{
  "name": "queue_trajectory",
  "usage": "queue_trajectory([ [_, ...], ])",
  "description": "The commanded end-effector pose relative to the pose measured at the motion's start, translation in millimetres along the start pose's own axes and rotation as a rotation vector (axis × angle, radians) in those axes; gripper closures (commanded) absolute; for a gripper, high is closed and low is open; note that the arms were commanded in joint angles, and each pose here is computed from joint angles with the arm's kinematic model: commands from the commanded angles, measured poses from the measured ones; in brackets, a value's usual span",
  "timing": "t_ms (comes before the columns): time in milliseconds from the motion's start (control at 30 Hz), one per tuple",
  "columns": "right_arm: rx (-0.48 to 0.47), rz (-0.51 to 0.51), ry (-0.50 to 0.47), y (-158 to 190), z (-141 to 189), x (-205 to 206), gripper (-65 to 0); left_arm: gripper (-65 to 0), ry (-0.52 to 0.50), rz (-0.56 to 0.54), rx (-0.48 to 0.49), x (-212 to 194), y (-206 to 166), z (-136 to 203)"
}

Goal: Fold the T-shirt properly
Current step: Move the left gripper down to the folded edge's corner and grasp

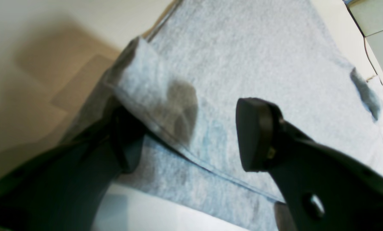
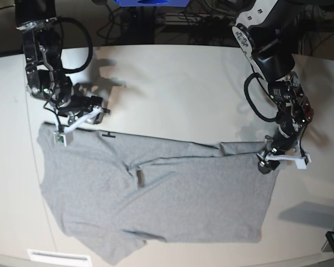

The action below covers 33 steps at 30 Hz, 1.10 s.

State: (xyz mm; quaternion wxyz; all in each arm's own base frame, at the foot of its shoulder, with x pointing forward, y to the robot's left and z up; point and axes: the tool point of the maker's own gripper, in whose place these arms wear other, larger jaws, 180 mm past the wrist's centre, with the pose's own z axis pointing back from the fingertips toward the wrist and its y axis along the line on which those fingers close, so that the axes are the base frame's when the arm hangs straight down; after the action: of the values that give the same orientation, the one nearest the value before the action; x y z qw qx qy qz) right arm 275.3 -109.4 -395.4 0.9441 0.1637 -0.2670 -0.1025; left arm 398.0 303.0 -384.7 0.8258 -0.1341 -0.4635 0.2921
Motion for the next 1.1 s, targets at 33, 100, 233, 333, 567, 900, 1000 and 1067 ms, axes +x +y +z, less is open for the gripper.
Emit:
queue_trajectory([
  [33, 0.016, 0.015, -0.045, 4, 4, 15, -25.2, -40.8, -0.061, -0.013, -0.02, 24, -7, 1],
  [100, 0.016, 0.015, -0.045, 4, 3, 16, -25.2, -39.5, -0.064, -0.013, -0.022, 25, -8, 1],
  [233, 0.015, 0.014, -0.044, 4, 3, 15, -25.2, -18.1, -0.059, -0.016, -0.028, 25, -11, -1],
  [333, 0.015, 0.014, -0.044, 4, 3, 15, -25.2, -17.6, -0.064, -0.016, -0.034, 29, -16, -3],
  [567, 0.015, 0.014, -0.044, 4, 3, 15, -25.2, -7.6, -0.066, -0.019, -0.036, 30, -17, -3],
  [900, 0.016, 0.015, -0.045, 4, 3, 16, -25.2, 0.0, -0.084, -0.015, -0.042, 40, -23, -5],
  [1000, 0.015, 0.014, -0.044, 4, 3, 15, -25.2, 0.0, -0.065, 0.018, -0.046, 39, -25, -15],
  [1067, 0.015, 0.014, -0.042, 4, 3, 15, -25.2, 0.0, -0.04, 0.046, -0.052, 36, -28, -24],
])
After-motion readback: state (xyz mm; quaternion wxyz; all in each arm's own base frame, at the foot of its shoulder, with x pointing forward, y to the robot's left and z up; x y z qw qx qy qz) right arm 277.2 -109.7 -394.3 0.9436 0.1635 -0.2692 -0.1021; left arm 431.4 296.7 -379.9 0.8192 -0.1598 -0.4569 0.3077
